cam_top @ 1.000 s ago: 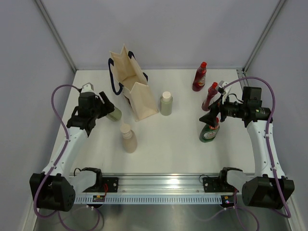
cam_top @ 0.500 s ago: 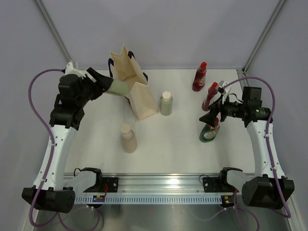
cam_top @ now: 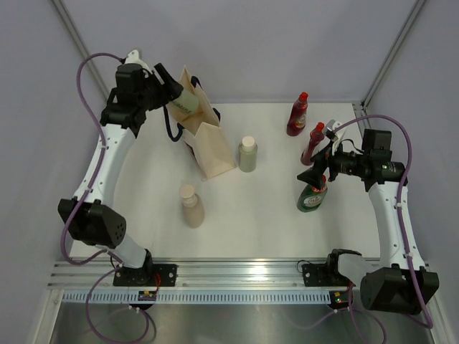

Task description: Place the personal care products into the canvas bag

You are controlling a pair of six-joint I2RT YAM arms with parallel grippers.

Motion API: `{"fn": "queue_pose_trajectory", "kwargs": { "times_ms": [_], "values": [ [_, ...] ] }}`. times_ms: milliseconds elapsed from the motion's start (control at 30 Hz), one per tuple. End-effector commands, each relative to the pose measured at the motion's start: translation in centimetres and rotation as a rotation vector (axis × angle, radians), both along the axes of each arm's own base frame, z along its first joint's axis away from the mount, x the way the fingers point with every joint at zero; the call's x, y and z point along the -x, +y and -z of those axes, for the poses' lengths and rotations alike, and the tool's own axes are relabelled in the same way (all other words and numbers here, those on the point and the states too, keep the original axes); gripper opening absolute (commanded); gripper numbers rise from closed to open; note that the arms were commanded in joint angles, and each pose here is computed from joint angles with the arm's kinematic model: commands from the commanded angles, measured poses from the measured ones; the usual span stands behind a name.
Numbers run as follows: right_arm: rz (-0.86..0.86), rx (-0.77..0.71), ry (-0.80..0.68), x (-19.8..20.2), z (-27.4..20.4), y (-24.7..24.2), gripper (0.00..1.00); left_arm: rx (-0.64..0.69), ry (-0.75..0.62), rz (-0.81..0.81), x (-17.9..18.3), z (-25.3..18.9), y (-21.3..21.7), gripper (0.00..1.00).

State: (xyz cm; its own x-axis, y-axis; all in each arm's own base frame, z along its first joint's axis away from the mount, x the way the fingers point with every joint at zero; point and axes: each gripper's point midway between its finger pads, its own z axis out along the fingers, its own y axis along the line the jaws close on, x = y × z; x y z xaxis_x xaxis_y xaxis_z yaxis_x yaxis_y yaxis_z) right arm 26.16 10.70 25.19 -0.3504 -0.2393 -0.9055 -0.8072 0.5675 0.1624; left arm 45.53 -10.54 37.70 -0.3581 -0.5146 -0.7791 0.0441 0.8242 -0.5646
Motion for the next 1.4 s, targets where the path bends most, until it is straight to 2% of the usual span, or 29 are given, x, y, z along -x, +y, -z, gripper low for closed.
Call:
{"fn": "queue_pose_trajectory", "kwargs": {
  "times_ms": [0,133,433,667,767,800,867,900,967,1000,1167,1333,1367],
  "values": [
    [-0.006,0.000,-0.049,0.2,-0.8,0.1,1.00,-0.130,-0.155,-0.013,-2.0,-4.3,-0.4,0.00],
    [-0.005,0.002,-0.051,0.3,-0.7,0.1,1.00,-0.217,-0.099,-0.005,-3.6,-1.1,-0.8,0.00],
    [-0.010,-0.013,-0.037,-0.2,-0.4,0.2,1.00,-0.272,-0.020,0.256,-4.3,5.9,-7.7,0.00],
    [-0.025,-0.035,-0.011,-0.3,0.3,0.5,0.99,-0.300,0.043,0.299,-5.9,10.0,-8.9,0.09],
    [-0.045,-0.058,0.009,-0.5,0.7,0.8,1.00,-0.296,0.074,0.323,-6.1,11.9,-9.4,0.20],
    [-0.050,-0.057,0.009,-0.7,0.7,0.9,1.00,-0.291,0.081,0.327,-6.1,12.3,-9.4,0.33],
    [-0.074,-0.033,0.017,-0.9,1.4,1.2,0.99,-0.276,0.095,0.335,-6.2,13.0,-9.7,0.45],
    [-0.079,-0.021,0.012,-1.1,1.4,1.4,0.99,-0.274,0.108,0.340,-6.2,13.6,-9.8,0.54],
    [-0.095,0.023,0.030,-1.6,2.4,2.0,1.00,-0.261,0.118,0.350,-6.2,13.9,-10.2,0.62],
    [-0.095,0.040,0.038,-1.9,2.8,2.1,0.99,-0.259,0.119,0.348,-6.2,14.0,-10.1,0.70],
    [-0.047,0.120,0.075,-4.4,4.7,3.6,0.99,-0.272,0.114,0.358,-6.0,13.6,-10.0,0.83],
    [0.024,0.150,0.090,-7.3,6.0,4.5,1.00,-0.281,0.073,0.376,-5.5,11.6,-9.9,0.89],
    [0.029,0.148,0.085,-7.8,5.8,4.9,0.99,-0.282,0.069,0.380,-5.4,11.4,-10.0,0.95]
  ]
}}
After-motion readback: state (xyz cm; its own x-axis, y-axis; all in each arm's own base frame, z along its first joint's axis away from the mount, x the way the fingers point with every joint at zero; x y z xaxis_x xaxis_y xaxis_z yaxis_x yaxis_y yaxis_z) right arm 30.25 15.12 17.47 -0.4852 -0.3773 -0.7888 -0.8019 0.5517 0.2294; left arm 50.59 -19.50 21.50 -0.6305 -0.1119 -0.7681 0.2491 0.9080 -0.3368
